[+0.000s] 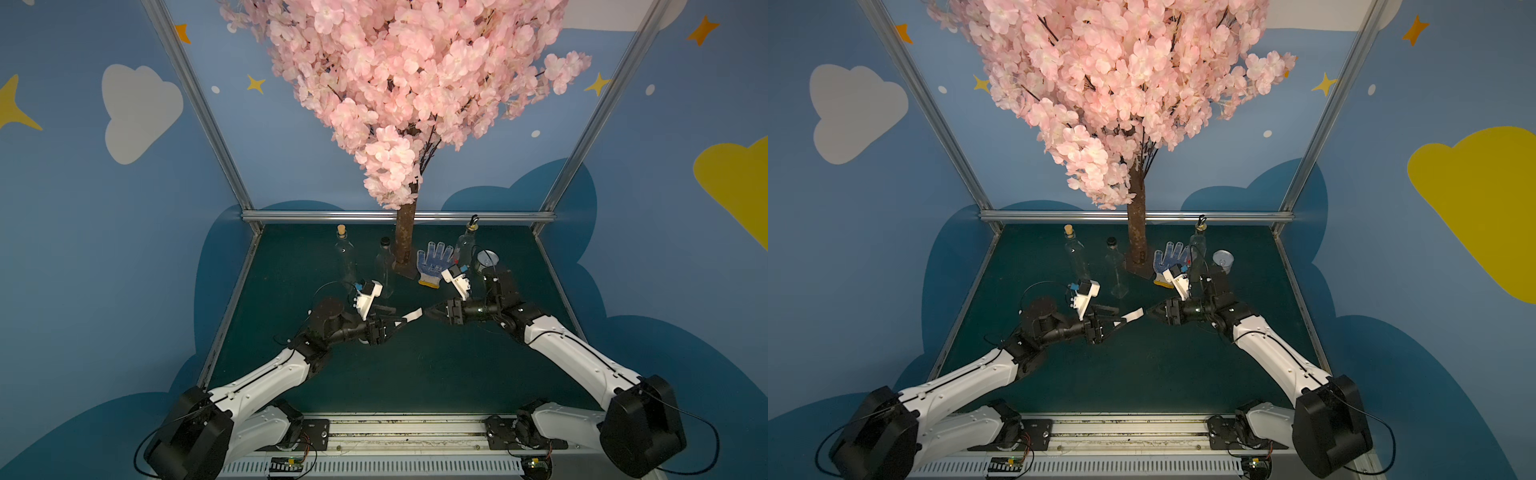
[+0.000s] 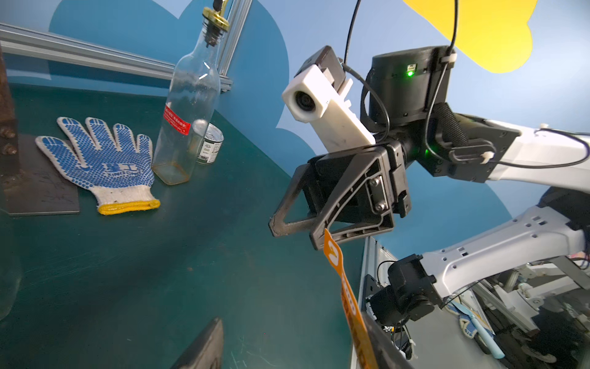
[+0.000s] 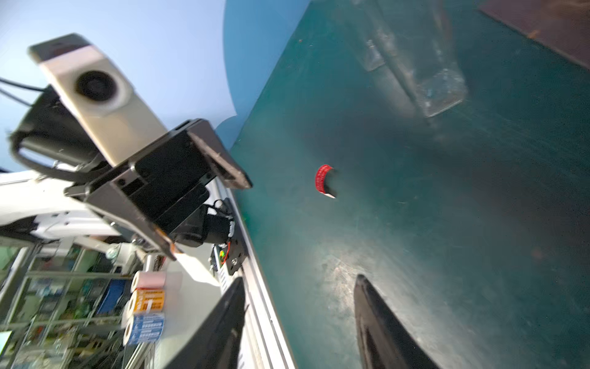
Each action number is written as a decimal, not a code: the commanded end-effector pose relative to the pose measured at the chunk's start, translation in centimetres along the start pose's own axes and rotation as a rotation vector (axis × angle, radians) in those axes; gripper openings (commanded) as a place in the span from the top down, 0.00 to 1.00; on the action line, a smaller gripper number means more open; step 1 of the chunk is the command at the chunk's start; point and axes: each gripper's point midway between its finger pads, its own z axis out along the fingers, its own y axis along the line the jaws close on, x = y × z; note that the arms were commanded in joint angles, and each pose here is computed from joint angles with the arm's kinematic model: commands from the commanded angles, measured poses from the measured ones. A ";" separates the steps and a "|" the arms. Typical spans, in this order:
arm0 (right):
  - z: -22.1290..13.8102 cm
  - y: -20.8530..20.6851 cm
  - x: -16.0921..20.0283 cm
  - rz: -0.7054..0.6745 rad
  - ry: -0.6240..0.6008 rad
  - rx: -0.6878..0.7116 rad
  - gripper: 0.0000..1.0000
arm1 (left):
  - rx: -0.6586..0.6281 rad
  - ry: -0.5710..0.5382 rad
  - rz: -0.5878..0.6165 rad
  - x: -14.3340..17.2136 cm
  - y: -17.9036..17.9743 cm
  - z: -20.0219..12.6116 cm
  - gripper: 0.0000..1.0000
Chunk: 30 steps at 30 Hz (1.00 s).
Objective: Remove the label from the bottle
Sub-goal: Place the label at the center of the board.
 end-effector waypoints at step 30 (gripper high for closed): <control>-1.8 9.5 -1.8 -0.212 -0.002 -0.367 0.78 | 0.179 -0.049 0.021 -3.9 -4.5 -0.4 0.35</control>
